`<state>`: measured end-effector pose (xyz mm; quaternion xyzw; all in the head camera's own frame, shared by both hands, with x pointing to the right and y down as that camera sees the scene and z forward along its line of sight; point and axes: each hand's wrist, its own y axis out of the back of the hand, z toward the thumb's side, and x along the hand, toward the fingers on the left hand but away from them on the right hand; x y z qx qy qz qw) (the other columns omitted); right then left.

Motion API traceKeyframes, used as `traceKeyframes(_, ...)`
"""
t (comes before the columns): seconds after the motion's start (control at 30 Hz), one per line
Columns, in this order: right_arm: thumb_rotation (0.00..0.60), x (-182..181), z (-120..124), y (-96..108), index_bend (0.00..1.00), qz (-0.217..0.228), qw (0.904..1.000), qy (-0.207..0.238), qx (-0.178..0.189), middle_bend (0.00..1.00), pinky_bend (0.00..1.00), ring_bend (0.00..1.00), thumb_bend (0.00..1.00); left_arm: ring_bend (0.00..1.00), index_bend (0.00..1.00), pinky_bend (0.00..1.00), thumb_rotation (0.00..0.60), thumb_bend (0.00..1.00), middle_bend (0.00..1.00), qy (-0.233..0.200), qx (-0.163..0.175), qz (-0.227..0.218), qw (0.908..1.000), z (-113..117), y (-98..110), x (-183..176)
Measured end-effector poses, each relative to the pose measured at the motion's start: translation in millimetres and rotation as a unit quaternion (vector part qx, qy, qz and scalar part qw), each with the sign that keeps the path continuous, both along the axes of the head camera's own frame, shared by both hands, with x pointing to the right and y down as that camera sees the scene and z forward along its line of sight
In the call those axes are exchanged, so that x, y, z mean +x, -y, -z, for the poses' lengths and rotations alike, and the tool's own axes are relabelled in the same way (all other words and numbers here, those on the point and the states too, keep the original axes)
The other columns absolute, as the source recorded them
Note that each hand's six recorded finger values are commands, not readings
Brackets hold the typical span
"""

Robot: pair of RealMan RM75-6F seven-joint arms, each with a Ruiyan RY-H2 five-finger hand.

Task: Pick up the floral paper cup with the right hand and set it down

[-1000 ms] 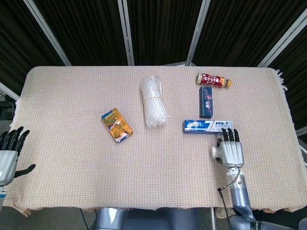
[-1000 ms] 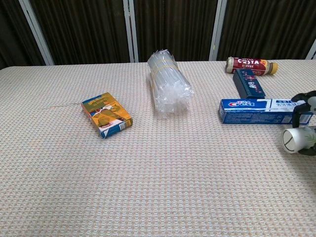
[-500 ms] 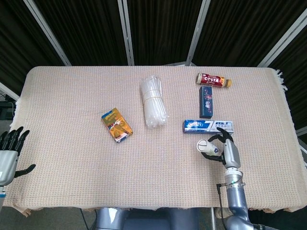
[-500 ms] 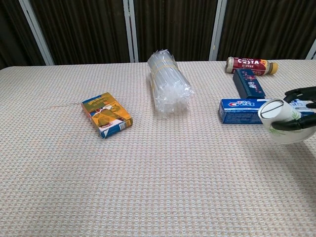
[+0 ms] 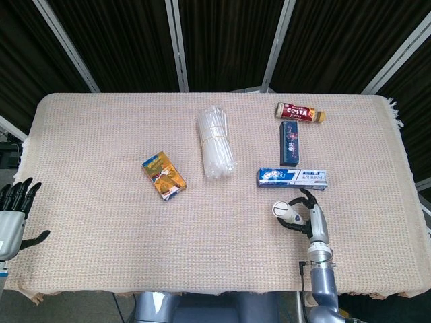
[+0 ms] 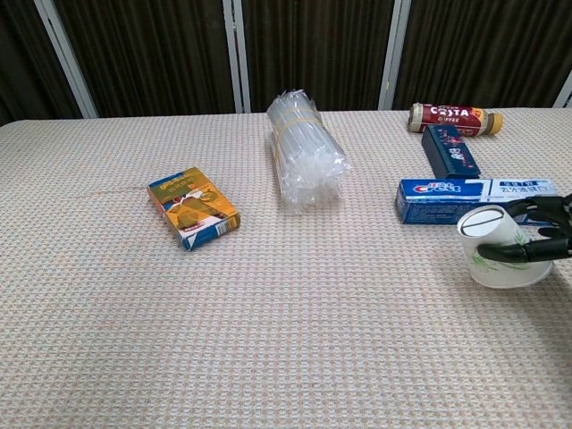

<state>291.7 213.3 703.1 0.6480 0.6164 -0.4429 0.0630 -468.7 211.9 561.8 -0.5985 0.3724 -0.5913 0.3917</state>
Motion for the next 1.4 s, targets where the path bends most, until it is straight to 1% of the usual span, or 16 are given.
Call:
traceKeyframes(0.1, 0.600, 3, -2, -2, 0.53, 0.001, 1.0000, -0.009, -0.003, 0.14, 0.00, 0.00, 0.17, 0.00, 0.00, 0.00, 0.600, 0.02, 0.00, 0.000, 0.000, 0.000, 1.0000, 0, 0, 0)
traceKeyframes(0.3, 0.600, 15, -4, -9, 0.53, -0.010, 0.9994, -0.026, -0.018, 0.13, 0.00, 0.00, 0.17, 0.00, 0.00, 0.00, 0.600, 0.01, 0.00, 0.000, 0.000, 0.000, 1.0000, 0, 0, 0)
traceKeyframes(0.4, 0.600, 20, -4, -10, 0.49, -0.011, 0.9991, -0.035, -0.021, 0.11, 0.00, 0.00, 0.17, 0.00, 0.00, 0.00, 0.600, 0.01, 0.00, 0.000, 0.000, 0.000, 1.0000, 0, 0, 0)
traceKeyframes(0.5, 0.600, 24, -3, -12, 0.40, -0.013, 0.9988, -0.042, -0.022, 0.06, 0.00, 0.00, 0.18, 0.00, 0.00, 0.00, 0.600, 0.02, 0.00, 0.000, 0.000, 0.000, 1.0000, 0, 0, 0)
traceKeyframes(0.6, 0.600, 28, -1, -16, 0.27, -0.016, 0.9984, -0.047, -0.026, 0.01, 0.00, 0.00, 0.19, 0.00, 0.00, 0.00, 0.600, 0.01, 0.00, -0.001, 0.000, 0.000, 1.0000, 0, 0, 0)
traceKeyframes(0.67, 0.600, 31, -1, -19, 0.18, -0.016, 0.9982, -0.051, -0.029, 0.00, 0.00, 0.00, 0.19, 0.00, 0.00, 0.00, 0.600, 0.01, 0.00, -0.001, 0.000, -0.001, 1.0000, 0, 0, 0)
traceKeyframes(0.73, 0.600, 33, 0, -21, 0.11, -0.015, 0.9980, -0.054, -0.031, 0.00, 0.00, 0.00, 0.18, 0.00, 0.00, 0.00, 0.600, 0.01, 0.00, -0.001, 0.000, -0.001, 1.0000, 0, 0, 0)
traceKeyframes(0.83, 0.600, 34, 3, -21, 0.04, -0.014, 0.9982, -0.052, -0.028, 0.00, 0.00, 0.00, 0.18, 0.00, 0.00, 0.00, 0.600, 0.01, 0.00, -0.001, 0.000, -0.001, 1.0000, 0, 0, 0)
traceKeyframes(0.93, 0.600, 31, 11, -16, 0.02, -0.015, 0.9988, -0.046, -0.006, 0.00, 0.00, 0.00, 0.16, 0.00, 0.00, 0.00, 0.600, 0.01, 0.00, 0.000, 0.000, -0.001, 1.0000, 0, 0, 0)
traceKeyframes(1.03, 0.600, 28, 28, -5, 0.02, -0.013, 0.9980, -0.044, 0.043, 0.00, 0.00, 0.00, 0.15, 0.00, 0.00, 0.00, 0.600, 0.02, 0.00, 0.000, 0.000, -0.001, 1.0000, 0, 0, 0)
traceKeyframes(1.07, 0.600, 26, 36, 0, 0.02, -0.008, 0.9967, -0.044, 0.067, 0.00, 0.00, 0.00, 0.15, 0.00, 0.00, 0.00, 0.600, 0.01, 0.00, 0.000, 0.000, 0.000, 1.0000, 0, 0, 0)
traceKeyframes(1.17, 0.600, 22, 59, 14, 0.02, 0.006, 0.9906, -0.048, 0.128, 0.00, 0.00, 0.00, 0.13, 0.00, 0.00, 0.00, 0.600, 0.01, 0.00, 0.000, 0.000, 0.000, 1.0000, 0, 0, 0)
traceKeyframes(1.23, 0.600, 21, 74, 23, 0.02, 0.013, 0.9863, -0.054, 0.155, 0.00, 0.00, 0.00, 0.12, 0.00, 0.00, 0.00, 0.600, 0.01, 0.00, 0.000, 0.000, 0.000, 1.0000, 0, -1, 0)
traceKeyframes(1.3, 0.600, 20, 85, 30, 0.02, 0.021, 0.9846, -0.059, 0.163, 0.00, 0.00, 0.00, 0.10, 0.00, 0.00, 0.00, 0.600, 0.02, 0.00, 0.000, 0.000, 0.000, 1.0000, 0, -1, 0)
traceKeyframes(1.33, 0.600, 20, 87, 33, 0.02, 0.026, 0.9848, -0.062, 0.160, 0.00, 0.00, 0.00, 0.09, 0.00, 0.00, 0.00, 0.600, 0.02, 0.00, 0.000, 0.000, 0.000, 1.0000, 0, -1, 0)
traceKeyframes(1.4, 0.600, 25, 88, 37, 0.02, 0.045, 0.9857, -0.081, 0.141, 0.00, 0.00, 0.00, 0.08, 0.00, 0.00, 0.00, 0.600, 0.02, 0.00, 0.000, 0.001, 0.000, 1.0000, 0, -1, 0)
